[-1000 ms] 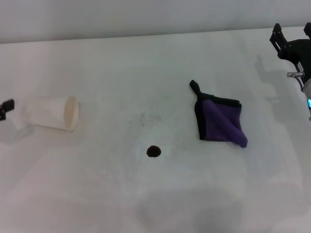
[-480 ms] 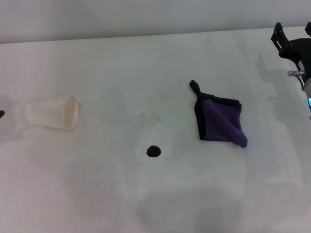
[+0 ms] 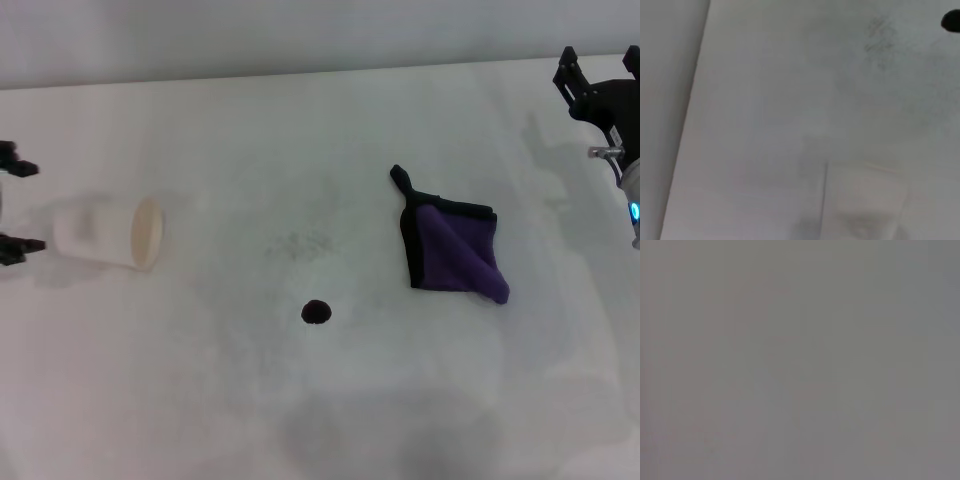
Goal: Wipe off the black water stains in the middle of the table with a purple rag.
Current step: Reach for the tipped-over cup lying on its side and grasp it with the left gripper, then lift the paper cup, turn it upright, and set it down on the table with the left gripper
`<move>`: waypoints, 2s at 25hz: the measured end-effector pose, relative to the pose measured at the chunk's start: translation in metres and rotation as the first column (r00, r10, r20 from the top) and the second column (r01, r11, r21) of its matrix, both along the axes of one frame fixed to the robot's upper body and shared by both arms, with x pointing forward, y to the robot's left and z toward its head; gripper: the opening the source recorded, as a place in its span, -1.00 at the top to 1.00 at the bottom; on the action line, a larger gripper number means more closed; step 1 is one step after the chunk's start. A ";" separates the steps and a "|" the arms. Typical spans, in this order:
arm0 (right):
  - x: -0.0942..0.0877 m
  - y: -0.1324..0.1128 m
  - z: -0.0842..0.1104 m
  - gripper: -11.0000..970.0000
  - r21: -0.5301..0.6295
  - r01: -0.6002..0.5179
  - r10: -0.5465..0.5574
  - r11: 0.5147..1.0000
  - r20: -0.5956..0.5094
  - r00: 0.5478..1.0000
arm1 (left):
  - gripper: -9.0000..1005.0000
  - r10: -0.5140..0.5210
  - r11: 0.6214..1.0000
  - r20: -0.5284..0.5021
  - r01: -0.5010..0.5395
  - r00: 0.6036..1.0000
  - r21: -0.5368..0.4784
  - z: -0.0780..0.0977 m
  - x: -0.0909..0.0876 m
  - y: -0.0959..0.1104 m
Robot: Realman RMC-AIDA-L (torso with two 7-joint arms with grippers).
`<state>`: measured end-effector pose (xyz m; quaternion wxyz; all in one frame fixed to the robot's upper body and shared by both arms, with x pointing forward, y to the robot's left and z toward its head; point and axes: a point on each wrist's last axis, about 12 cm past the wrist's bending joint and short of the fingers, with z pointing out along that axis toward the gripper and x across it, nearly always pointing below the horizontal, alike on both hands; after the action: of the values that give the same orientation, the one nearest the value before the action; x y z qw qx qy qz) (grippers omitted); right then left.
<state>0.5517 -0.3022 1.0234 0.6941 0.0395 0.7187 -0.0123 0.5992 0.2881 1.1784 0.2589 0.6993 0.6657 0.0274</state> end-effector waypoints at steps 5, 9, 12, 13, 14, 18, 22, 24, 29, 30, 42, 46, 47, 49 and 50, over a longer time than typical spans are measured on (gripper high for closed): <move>-0.002 -0.001 -0.001 -0.72 0.002 0.003 -0.003 1.000 -0.004 1.000 | -0.74 -0.057 0.996 0.006 0.056 0.998 0.070 -0.010 0.001 -0.020; -0.005 -0.002 -0.003 -0.72 0.002 0.008 -0.008 1.000 -0.009 1.000 | -0.74 -0.061 0.995 0.010 0.060 0.998 0.074 -0.020 0.000 -0.024; -0.006 -0.003 -0.004 -0.72 0.002 0.012 -0.012 1.000 -0.012 1.000 | -0.72 -0.053 0.996 0.023 0.051 0.998 0.069 -0.028 0.000 -0.024; -0.007 -0.004 -0.004 -0.72 0.002 0.013 -0.013 1.000 -0.013 1.000 | -0.72 -0.051 0.997 0.029 0.049 0.998 0.063 -0.031 -0.001 -0.024; -0.008 -0.004 -0.005 -0.72 0.002 0.015 -0.015 1.000 -0.015 1.000 | -0.71 -0.050 0.997 0.033 0.048 0.998 0.057 -0.033 -0.001 -0.025; -0.010 -0.006 -0.007 -0.72 0.002 0.019 -0.019 1.000 -0.020 1.000 | -0.68 -0.042 0.998 0.045 0.039 0.998 0.048 -0.043 0.001 -0.026; -0.012 -0.006 -0.008 -0.72 0.000 0.017 -0.017 1.000 -0.024 1.000 | -0.65 -0.035 0.999 0.062 0.033 0.998 0.031 -0.055 0.003 -0.026; -0.014 -0.007 -0.009 -0.72 0.001 0.020 -0.020 1.000 -0.029 0.999 | -0.64 -0.038 0.999 0.067 0.037 0.997 0.015 -0.059 0.003 -0.027; -0.019 -0.007 -0.012 -0.72 0.012 0.026 -0.025 1.000 -0.036 0.999 | -0.61 -0.045 0.999 0.096 0.047 0.994 -0.019 -0.066 0.002 -0.025; -0.020 -0.007 -0.012 -0.72 0.015 0.026 -0.026 1.000 -0.035 0.999 | -0.60 -0.040 0.999 0.100 0.043 0.994 -0.025 -0.068 0.001 -0.025; -0.019 -0.001 -0.012 -0.72 0.026 0.009 -0.008 1.000 -0.035 0.999 | -0.52 -0.043 0.999 0.092 0.045 0.995 -0.026 -0.082 0.000 -0.023; -0.019 -0.001 -0.012 -0.72 0.026 0.008 -0.007 1.000 -0.035 0.999 | -0.49 -0.039 0.999 0.111 0.042 0.993 -0.022 -0.084 0.000 -0.022; -0.019 -0.001 -0.012 -0.72 0.026 0.007 -0.007 1.000 -0.035 0.999 | -0.48 -0.036 0.999 0.118 0.040 0.992 -0.030 -0.084 0.000 -0.022; -0.019 -0.001 -0.012 -0.72 0.026 0.008 -0.007 1.000 -0.035 0.999 | -0.47 -0.025 0.998 0.129 0.033 0.991 -0.062 -0.082 0.001 -0.024; -0.019 -0.001 -0.012 -0.72 0.027 0.008 -0.007 1.000 -0.036 0.999 | -0.46 -0.012 0.995 0.135 0.025 0.991 -0.094 -0.080 0.002 -0.025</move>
<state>0.5326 -0.3030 1.0115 0.6805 0.0515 0.7309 -0.0061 0.6010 0.2632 1.0982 0.3366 0.6887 0.6409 0.0402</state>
